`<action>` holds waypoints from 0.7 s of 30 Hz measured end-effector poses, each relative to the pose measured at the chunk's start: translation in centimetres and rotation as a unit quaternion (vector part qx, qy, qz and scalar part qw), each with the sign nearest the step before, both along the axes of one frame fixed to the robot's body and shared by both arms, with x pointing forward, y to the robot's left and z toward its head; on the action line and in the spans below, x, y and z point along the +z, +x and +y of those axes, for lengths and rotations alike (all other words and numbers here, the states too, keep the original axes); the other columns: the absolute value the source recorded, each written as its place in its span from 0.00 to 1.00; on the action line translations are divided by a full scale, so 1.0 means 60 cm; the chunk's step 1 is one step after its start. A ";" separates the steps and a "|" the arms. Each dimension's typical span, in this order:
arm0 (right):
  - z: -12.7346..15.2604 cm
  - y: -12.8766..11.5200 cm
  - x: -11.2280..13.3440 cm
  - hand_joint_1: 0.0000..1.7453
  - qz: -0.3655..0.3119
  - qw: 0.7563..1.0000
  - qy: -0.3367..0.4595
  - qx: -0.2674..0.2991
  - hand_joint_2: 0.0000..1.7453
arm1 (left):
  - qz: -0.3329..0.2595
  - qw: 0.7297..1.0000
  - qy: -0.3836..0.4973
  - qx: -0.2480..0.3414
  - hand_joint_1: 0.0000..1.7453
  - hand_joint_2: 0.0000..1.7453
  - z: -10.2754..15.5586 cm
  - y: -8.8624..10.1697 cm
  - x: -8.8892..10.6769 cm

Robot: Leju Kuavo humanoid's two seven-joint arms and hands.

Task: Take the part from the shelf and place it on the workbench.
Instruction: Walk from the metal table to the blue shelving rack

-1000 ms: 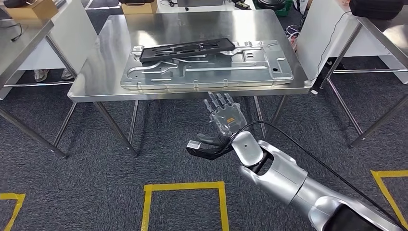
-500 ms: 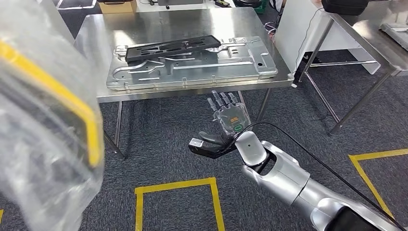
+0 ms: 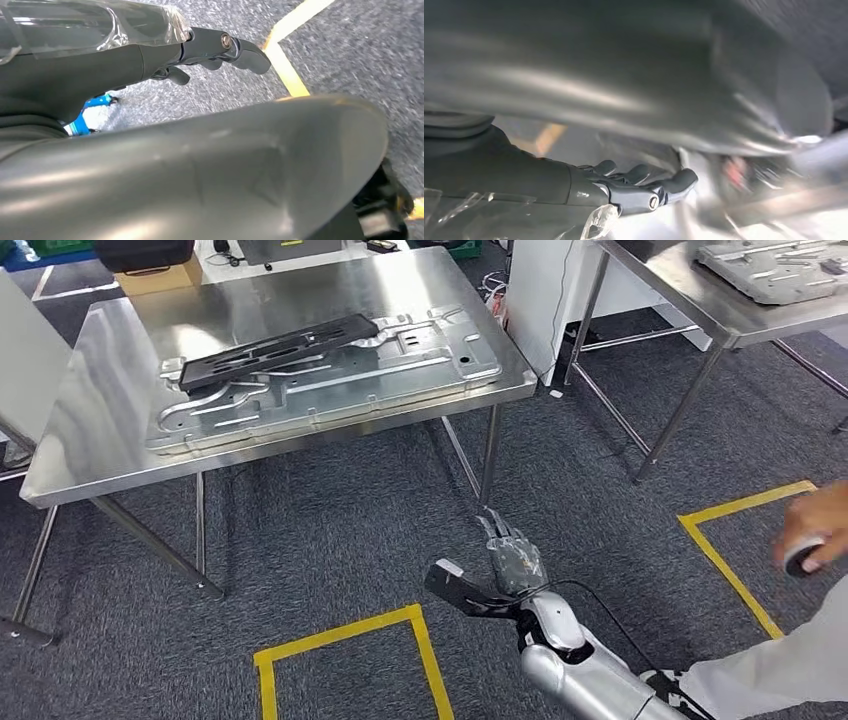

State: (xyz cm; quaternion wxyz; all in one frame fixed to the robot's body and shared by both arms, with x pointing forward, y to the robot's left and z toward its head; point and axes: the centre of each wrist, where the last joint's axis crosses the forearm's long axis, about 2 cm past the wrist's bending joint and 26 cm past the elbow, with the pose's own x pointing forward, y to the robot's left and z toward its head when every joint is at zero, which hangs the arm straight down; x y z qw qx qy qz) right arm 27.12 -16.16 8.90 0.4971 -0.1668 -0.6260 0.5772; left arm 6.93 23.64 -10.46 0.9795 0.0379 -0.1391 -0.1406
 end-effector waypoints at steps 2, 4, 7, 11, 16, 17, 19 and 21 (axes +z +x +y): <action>-0.020 -0.026 -0.052 0.00 0.062 0.997 0.029 -0.037 0.00 | 0.005 1.000 0.002 0.007 0.00 0.00 0.000 -0.003 0.000; -0.051 -0.065 -0.117 0.00 0.133 0.986 0.050 -0.085 0.00 | 0.012 1.000 0.004 0.011 0.00 0.00 0.000 -0.006 -0.001; -0.098 -0.121 -0.191 0.00 0.225 0.959 0.052 -0.164 0.00 | 0.016 1.000 0.006 0.013 0.00 0.00 0.002 -0.006 -0.001; -0.144 -0.175 -0.244 0.00 0.294 0.926 0.025 -0.234 0.00 | 0.018 1.000 0.008 0.014 0.00 0.00 0.004 -0.008 -0.002; -0.173 -0.215 -0.274 0.00 0.367 0.878 0.003 -0.308 0.00 | 0.015 1.000 0.009 0.017 0.00 0.00 0.004 -0.001 -0.001; -0.180 -0.222 -0.279 0.00 0.383 0.865 0.001 -0.325 0.00 | 0.016 1.000 0.009 0.017 0.00 0.00 0.004 -0.003 -0.001; -0.195 -0.243 -0.291 0.00 0.420 0.831 0.000 -0.365 0.00 | 0.018 1.000 0.011 0.019 0.00 0.00 0.005 -0.004 -0.001; -0.208 -0.266 -0.302 0.00 0.455 0.794 0.000 -0.404 0.00 | 0.020 0.999 0.014 0.021 0.00 0.00 0.006 -0.004 -0.001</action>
